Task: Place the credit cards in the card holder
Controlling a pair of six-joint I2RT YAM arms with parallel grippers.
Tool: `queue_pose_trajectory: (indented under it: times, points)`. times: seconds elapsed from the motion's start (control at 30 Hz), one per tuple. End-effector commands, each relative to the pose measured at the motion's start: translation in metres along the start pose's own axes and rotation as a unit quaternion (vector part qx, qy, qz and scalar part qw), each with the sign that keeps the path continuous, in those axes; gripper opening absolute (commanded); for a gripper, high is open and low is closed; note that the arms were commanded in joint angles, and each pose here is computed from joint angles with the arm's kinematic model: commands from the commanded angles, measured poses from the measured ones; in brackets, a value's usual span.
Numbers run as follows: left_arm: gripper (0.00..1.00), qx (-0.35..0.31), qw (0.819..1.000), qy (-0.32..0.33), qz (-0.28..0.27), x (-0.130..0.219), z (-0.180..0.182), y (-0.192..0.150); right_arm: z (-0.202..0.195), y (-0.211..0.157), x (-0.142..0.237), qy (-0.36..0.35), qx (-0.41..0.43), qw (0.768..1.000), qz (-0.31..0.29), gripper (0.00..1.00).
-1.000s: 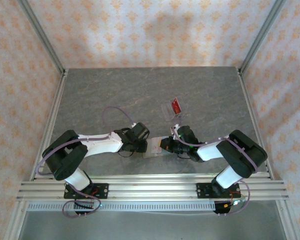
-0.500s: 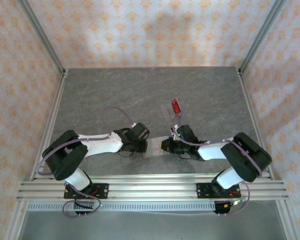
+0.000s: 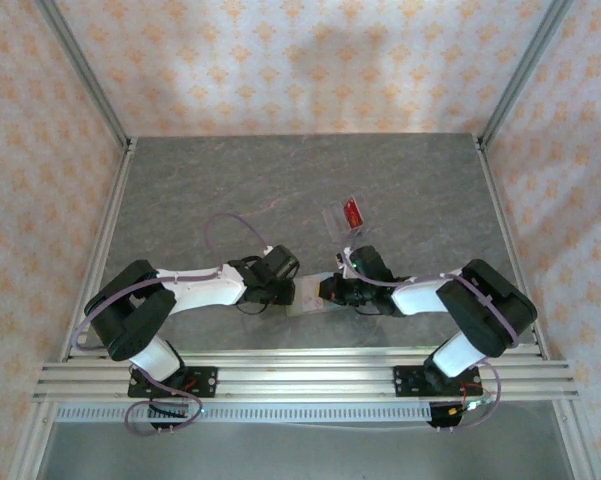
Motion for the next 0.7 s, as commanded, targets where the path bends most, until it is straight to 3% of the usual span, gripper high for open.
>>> queue_pose_trajectory:
  times: [0.0, 0.47, 0.67]
  points:
    - [0.21, -0.005, 0.998, 0.036, 0.049, -0.035, 0.018, -0.034, -0.022, -0.014, -0.008, -0.050, -0.011, 0.998, 0.034, 0.00]
    - [0.21, -0.005, 0.998, 0.033, 0.049, -0.037, 0.016, -0.034, -0.018, -0.020, -0.027, -0.053, -0.009, 0.998, 0.039, 0.00]
    - [0.21, -0.006, 0.998, 0.032, 0.050, -0.038, 0.016, -0.035, -0.012, -0.018, -0.021, -0.058, -0.010, 0.998, 0.031, 0.13]
Point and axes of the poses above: each hand's point on the last joint's axis, 136 mm out from that joint toward the fingers, its own x axis back along the fingers, its own z axis along the line the jaws close on, y = z × x, the point moved 4 cm from there along x, back along the fingers, and after that the axes turned 10 degrees about -x, right-handed, at the moved point
